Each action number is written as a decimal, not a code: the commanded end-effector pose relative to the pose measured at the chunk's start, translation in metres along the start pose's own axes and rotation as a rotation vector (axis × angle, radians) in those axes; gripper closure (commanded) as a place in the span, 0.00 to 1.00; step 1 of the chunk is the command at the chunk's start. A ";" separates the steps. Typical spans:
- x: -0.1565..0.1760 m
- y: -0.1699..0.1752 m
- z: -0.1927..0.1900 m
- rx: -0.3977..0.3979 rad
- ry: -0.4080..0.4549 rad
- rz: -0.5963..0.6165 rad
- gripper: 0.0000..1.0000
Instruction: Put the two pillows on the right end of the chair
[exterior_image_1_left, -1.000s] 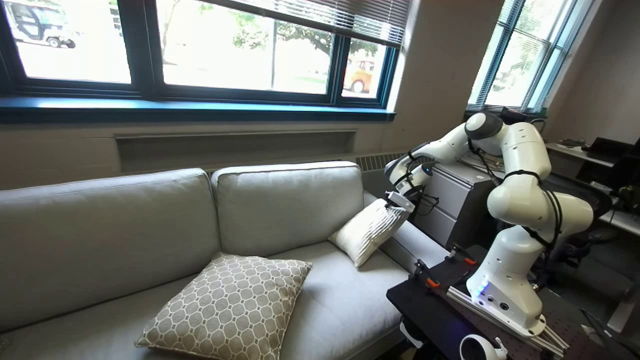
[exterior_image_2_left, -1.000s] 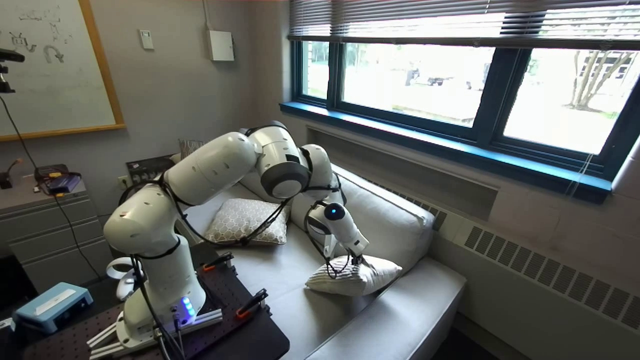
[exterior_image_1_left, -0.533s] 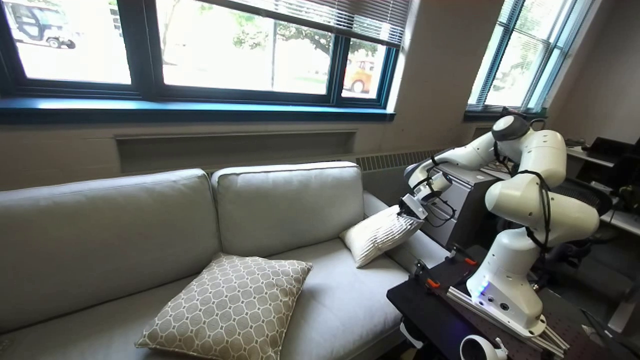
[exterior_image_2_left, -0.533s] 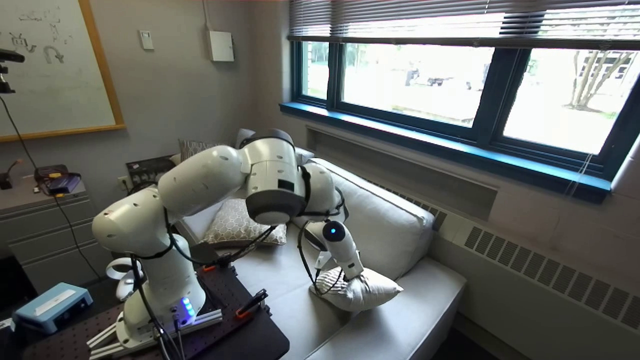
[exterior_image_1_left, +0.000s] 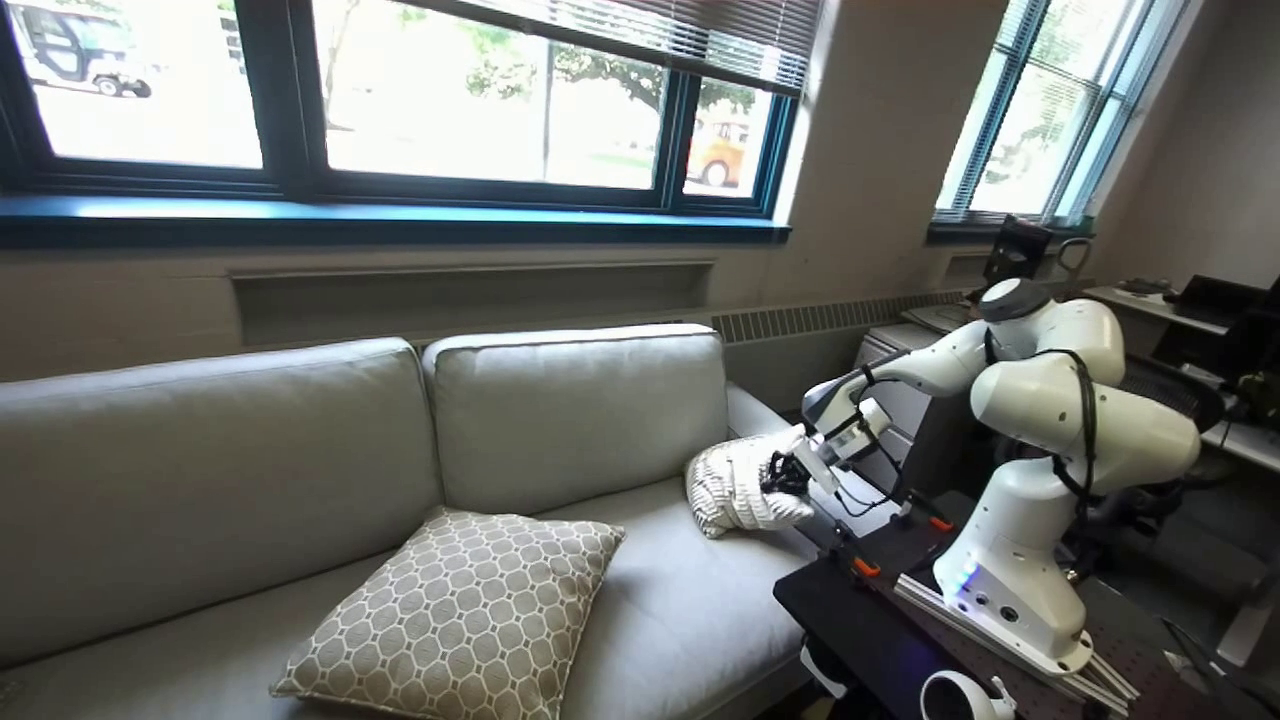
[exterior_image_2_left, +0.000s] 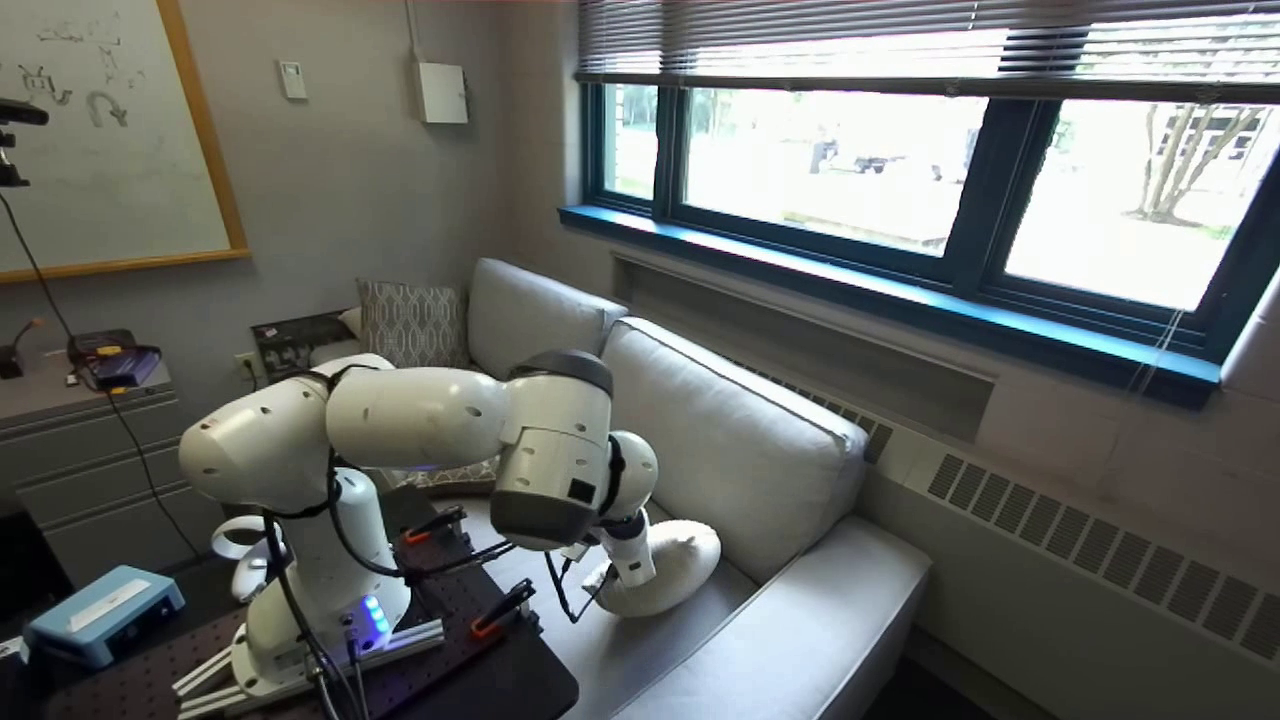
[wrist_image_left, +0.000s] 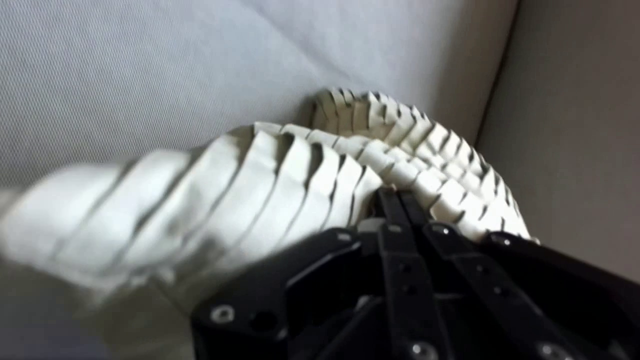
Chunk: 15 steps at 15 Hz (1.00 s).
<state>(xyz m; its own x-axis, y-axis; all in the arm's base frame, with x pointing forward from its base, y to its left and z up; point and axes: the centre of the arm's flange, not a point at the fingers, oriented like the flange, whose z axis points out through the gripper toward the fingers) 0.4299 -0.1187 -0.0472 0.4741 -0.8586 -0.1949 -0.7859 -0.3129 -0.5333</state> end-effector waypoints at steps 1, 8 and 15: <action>-0.042 0.000 0.044 -0.140 -0.152 -0.019 0.98; -0.110 -0.026 -0.008 -0.382 -0.171 -0.228 0.39; -0.128 -0.054 -0.079 -0.539 -0.081 -0.484 0.00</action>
<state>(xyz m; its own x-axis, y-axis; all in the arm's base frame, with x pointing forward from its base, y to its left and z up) 0.3851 -0.0069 0.0206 0.7964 -0.5876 -0.1432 -0.6047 -0.7710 -0.1996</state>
